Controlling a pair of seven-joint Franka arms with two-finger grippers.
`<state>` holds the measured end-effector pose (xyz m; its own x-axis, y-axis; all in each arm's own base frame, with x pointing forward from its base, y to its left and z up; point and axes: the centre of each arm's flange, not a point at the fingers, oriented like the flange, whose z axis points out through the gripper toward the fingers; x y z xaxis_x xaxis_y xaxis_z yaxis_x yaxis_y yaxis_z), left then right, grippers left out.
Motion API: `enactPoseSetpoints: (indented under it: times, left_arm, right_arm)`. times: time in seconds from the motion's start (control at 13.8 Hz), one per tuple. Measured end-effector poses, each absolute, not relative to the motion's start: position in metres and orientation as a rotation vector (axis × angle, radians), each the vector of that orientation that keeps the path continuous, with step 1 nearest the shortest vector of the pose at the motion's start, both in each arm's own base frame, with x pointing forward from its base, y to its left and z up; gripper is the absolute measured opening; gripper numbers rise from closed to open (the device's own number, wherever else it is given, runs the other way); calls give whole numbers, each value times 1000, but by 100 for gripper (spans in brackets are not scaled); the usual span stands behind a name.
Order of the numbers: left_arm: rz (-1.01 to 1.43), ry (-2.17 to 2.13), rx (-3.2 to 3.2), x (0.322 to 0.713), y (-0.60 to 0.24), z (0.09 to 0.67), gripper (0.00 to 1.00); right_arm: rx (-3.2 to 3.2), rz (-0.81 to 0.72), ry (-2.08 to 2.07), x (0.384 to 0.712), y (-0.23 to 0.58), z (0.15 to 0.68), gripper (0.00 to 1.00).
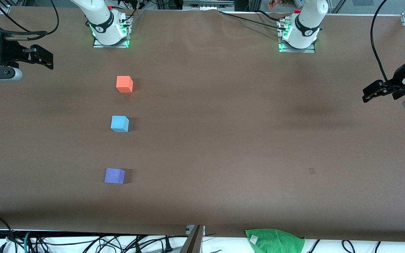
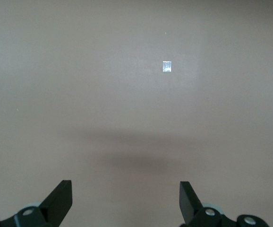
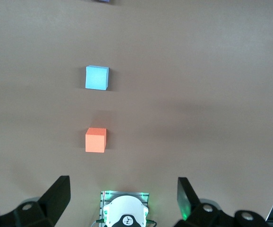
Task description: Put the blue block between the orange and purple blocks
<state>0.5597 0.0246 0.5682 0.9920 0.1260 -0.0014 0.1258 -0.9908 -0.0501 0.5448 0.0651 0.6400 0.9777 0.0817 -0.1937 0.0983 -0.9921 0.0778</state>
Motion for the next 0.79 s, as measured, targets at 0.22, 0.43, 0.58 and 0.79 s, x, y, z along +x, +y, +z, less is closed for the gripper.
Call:
enactPoseSetpoints:
  times: [0.22, 0.43, 0.58, 0.79]
  left_arm:
    - [7, -194, -3085, 560, 24, 568, 100]
    - [8, -194, -3085, 560, 24, 568, 100]
    - [8, -194, -3085, 560, 24, 568, 100]
    - [8, -194, -3085, 560, 24, 568, 100]
  right_arm:
    - [3037, -297, 133, 546, 63, 638, 100]
    - [3036, -303, 133, 547, 63, 636, 100]
    - [3037, -306, 134, 548, 64, 635, 100]
    - [3039, -307, 135, 548, 64, 635, 100]
